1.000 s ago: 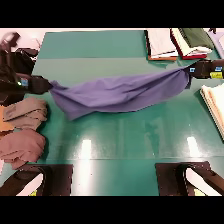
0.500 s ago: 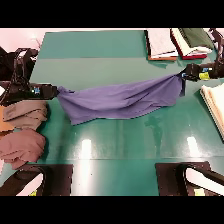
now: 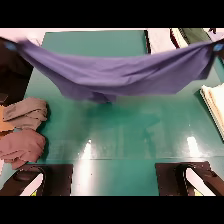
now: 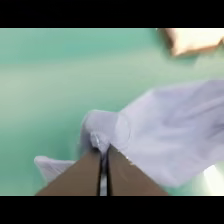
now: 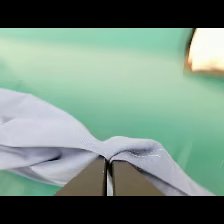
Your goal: Fold the shirts.
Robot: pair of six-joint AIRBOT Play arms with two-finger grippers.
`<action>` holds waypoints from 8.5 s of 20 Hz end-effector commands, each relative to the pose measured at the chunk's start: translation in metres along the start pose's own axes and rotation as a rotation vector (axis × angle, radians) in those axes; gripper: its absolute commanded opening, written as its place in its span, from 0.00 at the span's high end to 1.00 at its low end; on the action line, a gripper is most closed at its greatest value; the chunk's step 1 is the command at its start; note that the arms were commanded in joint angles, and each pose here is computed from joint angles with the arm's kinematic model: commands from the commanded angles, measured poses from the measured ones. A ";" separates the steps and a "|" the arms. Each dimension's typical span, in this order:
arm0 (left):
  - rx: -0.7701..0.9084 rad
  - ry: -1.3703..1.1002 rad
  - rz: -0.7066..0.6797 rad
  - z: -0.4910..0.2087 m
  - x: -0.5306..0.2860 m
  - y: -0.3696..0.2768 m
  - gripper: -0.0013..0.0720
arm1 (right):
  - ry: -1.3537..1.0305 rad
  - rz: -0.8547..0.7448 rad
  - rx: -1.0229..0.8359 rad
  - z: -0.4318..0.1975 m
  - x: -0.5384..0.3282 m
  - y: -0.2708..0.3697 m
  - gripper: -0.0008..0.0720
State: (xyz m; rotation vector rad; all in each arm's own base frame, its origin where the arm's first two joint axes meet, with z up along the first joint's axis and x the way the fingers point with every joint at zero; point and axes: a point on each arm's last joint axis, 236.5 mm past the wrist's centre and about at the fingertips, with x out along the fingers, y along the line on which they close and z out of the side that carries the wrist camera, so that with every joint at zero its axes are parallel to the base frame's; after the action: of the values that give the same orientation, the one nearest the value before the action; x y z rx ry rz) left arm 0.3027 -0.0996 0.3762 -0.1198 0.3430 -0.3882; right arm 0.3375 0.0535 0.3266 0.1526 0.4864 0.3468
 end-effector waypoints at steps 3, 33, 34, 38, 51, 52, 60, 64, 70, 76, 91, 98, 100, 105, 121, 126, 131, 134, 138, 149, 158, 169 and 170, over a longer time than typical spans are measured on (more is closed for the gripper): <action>0.113 -0.224 -0.035 0.067 -0.112 -0.049 0.95 | -0.159 -0.113 -0.068 0.042 -0.091 0.029 0.96; -0.482 0.756 0.176 -0.321 0.177 0.188 0.28 | 0.609 0.059 0.420 -0.179 0.171 -0.062 0.32; -0.505 0.745 0.140 -0.327 0.183 0.181 0.28 | 0.632 0.062 0.429 -0.187 0.170 -0.061 0.32; -0.583 0.752 0.027 -0.345 0.196 0.158 0.28 | 0.679 0.060 0.457 -0.211 0.171 -0.061 0.32; -0.301 0.279 0.017 -0.197 0.282 0.130 0.74 | 0.702 0.064 0.464 -0.219 0.169 -0.060 0.38; -0.297 0.231 0.044 -0.186 0.286 0.136 0.62 | 0.707 0.066 0.465 -0.220 0.168 -0.059 0.38; -0.302 0.510 0.062 -0.241 0.229 0.190 0.20 | 0.723 0.072 0.465 -0.222 0.166 -0.057 0.38; -0.338 0.676 0.069 -0.304 0.215 0.197 0.20 | 0.723 0.073 0.464 -0.222 0.166 -0.056 0.38; -0.493 0.756 0.015 -0.354 0.236 0.190 0.31 | 0.738 0.080 0.464 -0.224 0.164 -0.054 0.38; -0.456 0.810 -0.037 -0.368 0.245 0.163 0.31 | 0.733 0.085 0.468 -0.223 0.164 -0.053 0.38; -0.268 0.655 -0.119 -0.235 0.187 0.123 0.95 | 0.876 -0.161 0.685 -0.315 0.075 -0.130 0.18; -0.282 0.668 -0.142 -0.235 0.183 0.116 0.95 | 0.862 -0.086 0.817 -0.386 0.099 -0.100 0.27; -0.289 0.662 -0.149 -0.234 0.184 0.114 0.95 | 0.825 -0.072 0.788 -0.384 0.115 -0.090 0.28; -0.289 0.661 -0.149 -0.233 0.184 0.114 0.95 | 0.770 -0.035 0.756 -0.373 0.143 -0.070 0.38; 0.014 -0.030 -0.071 0.026 0.029 0.027 0.95 | 0.020 0.043 0.146 -0.034 0.043 -0.012 0.96; 0.214 -0.512 -0.054 0.141 -0.140 -0.065 0.95 | -0.353 -0.095 -0.086 0.078 -0.110 0.032 0.96; 0.244 -0.681 -0.052 0.169 -0.210 -0.100 0.95 | -0.358 -0.237 -0.163 0.103 -0.161 0.035 0.96; 0.207 -0.615 -0.040 0.162 -0.187 -0.084 0.95 | -0.323 -0.214 -0.157 0.112 -0.154 0.031 0.97; 0.028 -0.319 -0.033 0.113 -0.067 -0.016 0.95 | -0.097 -0.120 -0.022 0.073 -0.073 -0.015 0.97; -0.383 0.559 -0.017 -0.195 0.266 0.132 0.95 | 0.726 -0.157 0.162 -0.166 0.205 -0.136 0.97; -0.258 0.718 0.029 -0.240 0.260 0.156 0.95 | 0.738 -0.124 0.135 -0.158 0.218 -0.138 0.97; -0.351 0.928 0.073 -0.319 0.231 0.159 0.31 | 0.812 -0.087 0.295 -0.249 0.207 -0.119 0.46; -0.361 0.950 0.067 -0.316 0.220 0.158 0.31 | 0.808 -0.066 0.312 -0.245 0.200 -0.112 0.46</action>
State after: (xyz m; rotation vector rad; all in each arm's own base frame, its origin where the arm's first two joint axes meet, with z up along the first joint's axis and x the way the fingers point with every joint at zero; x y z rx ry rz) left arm 0.4566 -0.0602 -0.0148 -0.2409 1.2855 -0.3078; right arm 0.4251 0.0273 -0.0035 0.2352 1.3590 0.2349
